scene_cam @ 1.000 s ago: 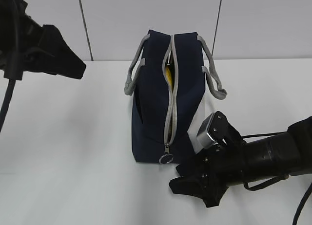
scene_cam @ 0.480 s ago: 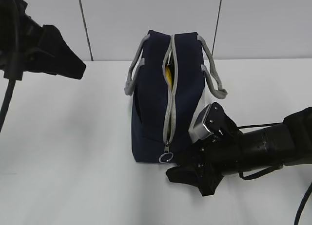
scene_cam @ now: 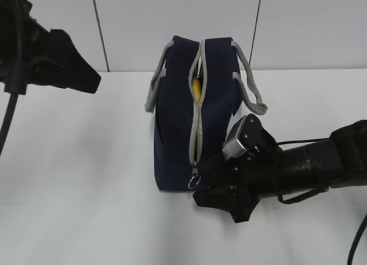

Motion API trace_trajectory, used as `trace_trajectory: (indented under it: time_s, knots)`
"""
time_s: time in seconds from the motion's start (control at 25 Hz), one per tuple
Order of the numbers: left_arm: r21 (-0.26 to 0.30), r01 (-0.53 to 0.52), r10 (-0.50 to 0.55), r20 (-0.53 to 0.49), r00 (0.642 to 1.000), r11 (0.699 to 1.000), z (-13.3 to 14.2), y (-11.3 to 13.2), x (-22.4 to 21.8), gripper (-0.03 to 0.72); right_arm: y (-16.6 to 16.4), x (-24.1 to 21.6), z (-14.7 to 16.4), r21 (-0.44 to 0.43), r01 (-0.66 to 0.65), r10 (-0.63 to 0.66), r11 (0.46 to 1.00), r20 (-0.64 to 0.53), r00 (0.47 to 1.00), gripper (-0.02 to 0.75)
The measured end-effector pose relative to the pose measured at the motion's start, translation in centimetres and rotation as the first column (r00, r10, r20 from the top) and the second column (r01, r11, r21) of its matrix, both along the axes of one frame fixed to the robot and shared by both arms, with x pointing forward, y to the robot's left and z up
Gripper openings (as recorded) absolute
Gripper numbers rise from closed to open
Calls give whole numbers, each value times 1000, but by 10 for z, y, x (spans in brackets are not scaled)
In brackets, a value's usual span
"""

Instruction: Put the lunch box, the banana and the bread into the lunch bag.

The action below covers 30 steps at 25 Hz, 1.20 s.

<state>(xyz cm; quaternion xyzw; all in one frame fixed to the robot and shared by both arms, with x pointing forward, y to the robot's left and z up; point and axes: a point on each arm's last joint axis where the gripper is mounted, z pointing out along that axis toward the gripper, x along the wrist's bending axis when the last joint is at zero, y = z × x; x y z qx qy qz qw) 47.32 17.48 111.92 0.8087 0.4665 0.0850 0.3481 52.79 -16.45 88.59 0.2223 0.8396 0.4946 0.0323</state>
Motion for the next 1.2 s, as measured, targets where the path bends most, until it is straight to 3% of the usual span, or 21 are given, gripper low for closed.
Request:
trace_trajectory:
  time_s: [0.28, 0.76, 1.2]
  knots:
    - [0, 0, 0, 0, 1000, 1000, 0, 0, 0, 424, 2, -2, 3, 38, -18, 18, 999, -7, 1000, 389]
    - [0, 0, 0, 0, 1000, 1000, 0, 0, 0, 424, 1, 0, 1, 10, 2, -1, 1000, -14, 1000, 389]
    - [0, 1, -1, 0, 1000, 1000, 0, 0, 0, 424, 6, -5, -11, 114, -42, 51, 993, -72, 996, 389]
